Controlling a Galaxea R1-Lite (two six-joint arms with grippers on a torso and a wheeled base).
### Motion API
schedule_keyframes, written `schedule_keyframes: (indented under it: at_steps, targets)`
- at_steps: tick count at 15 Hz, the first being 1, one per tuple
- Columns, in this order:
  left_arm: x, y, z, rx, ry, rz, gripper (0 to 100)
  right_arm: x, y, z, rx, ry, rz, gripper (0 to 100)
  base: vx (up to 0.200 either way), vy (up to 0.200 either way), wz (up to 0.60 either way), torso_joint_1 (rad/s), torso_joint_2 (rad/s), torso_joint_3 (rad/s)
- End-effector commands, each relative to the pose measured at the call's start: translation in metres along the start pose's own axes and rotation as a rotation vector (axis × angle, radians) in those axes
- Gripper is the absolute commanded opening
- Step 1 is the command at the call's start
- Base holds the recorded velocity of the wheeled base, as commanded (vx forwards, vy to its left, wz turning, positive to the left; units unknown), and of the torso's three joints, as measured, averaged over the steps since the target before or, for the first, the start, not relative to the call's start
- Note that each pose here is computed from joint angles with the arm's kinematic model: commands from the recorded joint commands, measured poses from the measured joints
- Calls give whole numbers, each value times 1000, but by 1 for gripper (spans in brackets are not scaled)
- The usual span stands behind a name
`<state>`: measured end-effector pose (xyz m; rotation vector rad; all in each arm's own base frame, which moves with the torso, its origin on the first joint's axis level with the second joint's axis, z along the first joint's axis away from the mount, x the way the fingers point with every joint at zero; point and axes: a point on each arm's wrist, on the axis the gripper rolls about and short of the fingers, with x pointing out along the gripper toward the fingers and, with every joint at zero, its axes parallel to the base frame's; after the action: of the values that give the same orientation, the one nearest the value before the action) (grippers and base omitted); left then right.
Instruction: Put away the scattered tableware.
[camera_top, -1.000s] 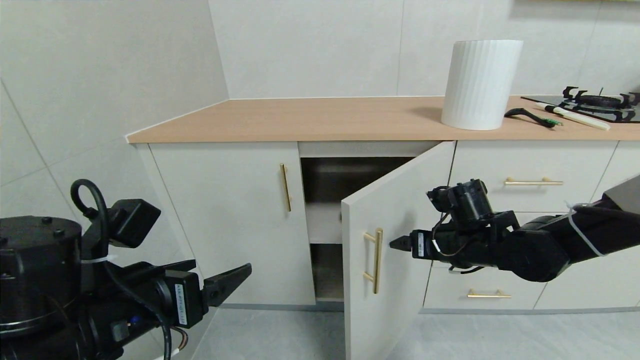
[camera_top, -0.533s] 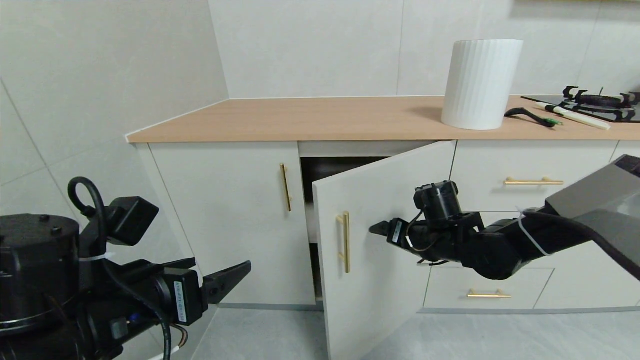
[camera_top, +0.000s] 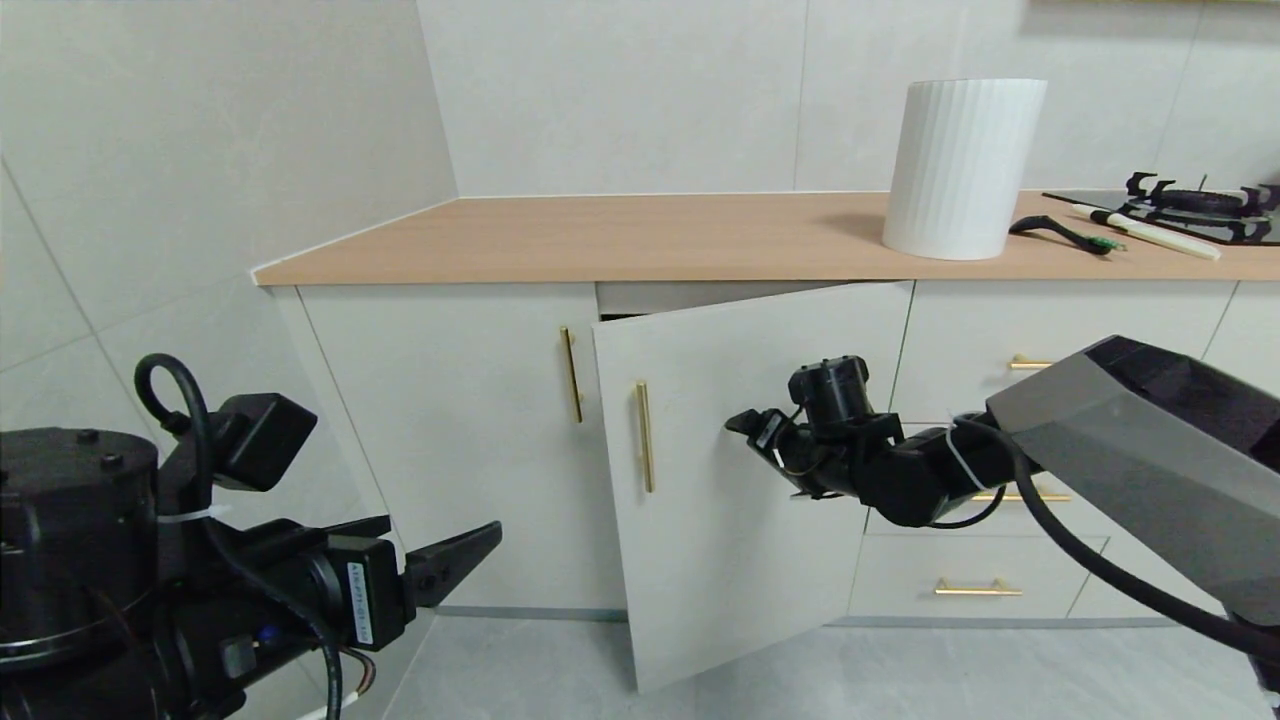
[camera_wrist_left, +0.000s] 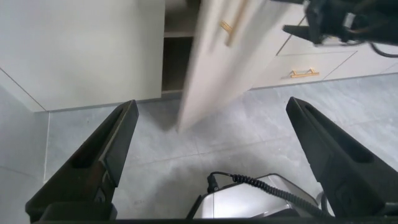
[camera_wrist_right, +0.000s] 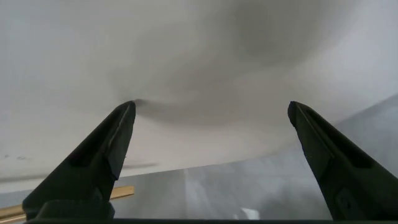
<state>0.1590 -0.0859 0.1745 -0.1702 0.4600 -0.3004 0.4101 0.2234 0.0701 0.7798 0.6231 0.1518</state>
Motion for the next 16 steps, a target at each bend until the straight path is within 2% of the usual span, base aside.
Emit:
schedule_keyframes:
  at_steps: [1,7,14,16]
  targets:
    - [0,0,-1,0,2,1,100,29,-19,4,35,-24,-34,100,0,0,0,0,0,0]
    - [0,0,-1,0,2,2,100,55,-34,27,81,-134,-56,100,0,0,0,0,0,0]
    - [-1,0,-1,-1,-3,1,100,61,-39,38,102,-177,-76,100,0,0,0,0,0,0]
    - [-1,0,-1,-1,-3,1,100,66,-44,44,107,-202,-117,100,0,0,0,0,0,0]
